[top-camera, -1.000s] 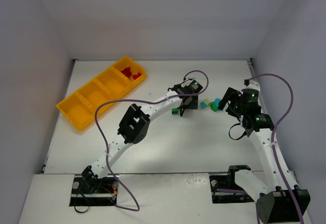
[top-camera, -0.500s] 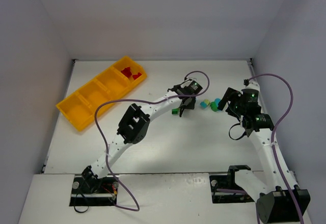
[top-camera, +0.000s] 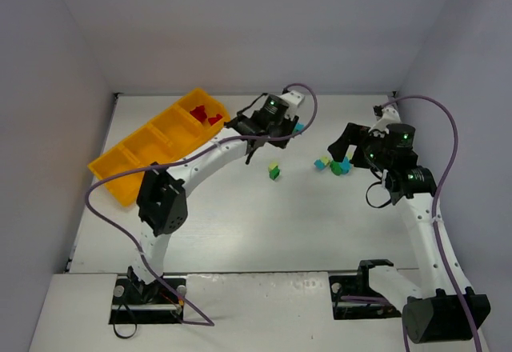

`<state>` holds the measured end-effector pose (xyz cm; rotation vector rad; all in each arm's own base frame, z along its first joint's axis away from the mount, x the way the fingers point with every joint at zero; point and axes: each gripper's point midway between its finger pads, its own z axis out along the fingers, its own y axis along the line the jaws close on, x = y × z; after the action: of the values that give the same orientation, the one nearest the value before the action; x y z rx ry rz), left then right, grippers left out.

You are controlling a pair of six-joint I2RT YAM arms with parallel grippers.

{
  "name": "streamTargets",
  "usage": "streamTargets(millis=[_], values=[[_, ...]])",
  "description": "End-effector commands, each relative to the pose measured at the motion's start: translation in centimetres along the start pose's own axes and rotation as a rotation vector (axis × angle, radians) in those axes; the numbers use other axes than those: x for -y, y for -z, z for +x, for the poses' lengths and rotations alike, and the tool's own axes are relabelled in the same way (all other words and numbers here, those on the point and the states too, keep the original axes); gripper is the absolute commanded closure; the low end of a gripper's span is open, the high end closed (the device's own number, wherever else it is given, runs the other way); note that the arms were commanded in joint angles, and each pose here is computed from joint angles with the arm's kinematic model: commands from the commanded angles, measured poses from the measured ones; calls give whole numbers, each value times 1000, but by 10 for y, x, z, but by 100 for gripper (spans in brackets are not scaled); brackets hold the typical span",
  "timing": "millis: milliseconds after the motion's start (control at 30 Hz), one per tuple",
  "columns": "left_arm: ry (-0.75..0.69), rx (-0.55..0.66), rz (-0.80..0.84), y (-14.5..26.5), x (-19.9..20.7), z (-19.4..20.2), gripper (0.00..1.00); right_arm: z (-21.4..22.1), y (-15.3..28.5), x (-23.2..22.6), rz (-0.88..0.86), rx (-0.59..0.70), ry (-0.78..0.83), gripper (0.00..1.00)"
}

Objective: Sort the legos into containers by color

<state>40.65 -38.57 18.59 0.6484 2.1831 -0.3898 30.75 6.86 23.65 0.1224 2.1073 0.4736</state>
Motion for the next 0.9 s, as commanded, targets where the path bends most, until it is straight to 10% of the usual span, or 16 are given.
streamTargets(millis=[0,367,867], values=[[-170,193,136,40,0,-59,93,-30,2,-37,-187,56,53,15],[-565,341,340,92,17,-64,93,-48,11,-86,-422,54,65,16],[-745,525,457,144,51,-53,93,-28,6,-112,-561,-35,70,16]])
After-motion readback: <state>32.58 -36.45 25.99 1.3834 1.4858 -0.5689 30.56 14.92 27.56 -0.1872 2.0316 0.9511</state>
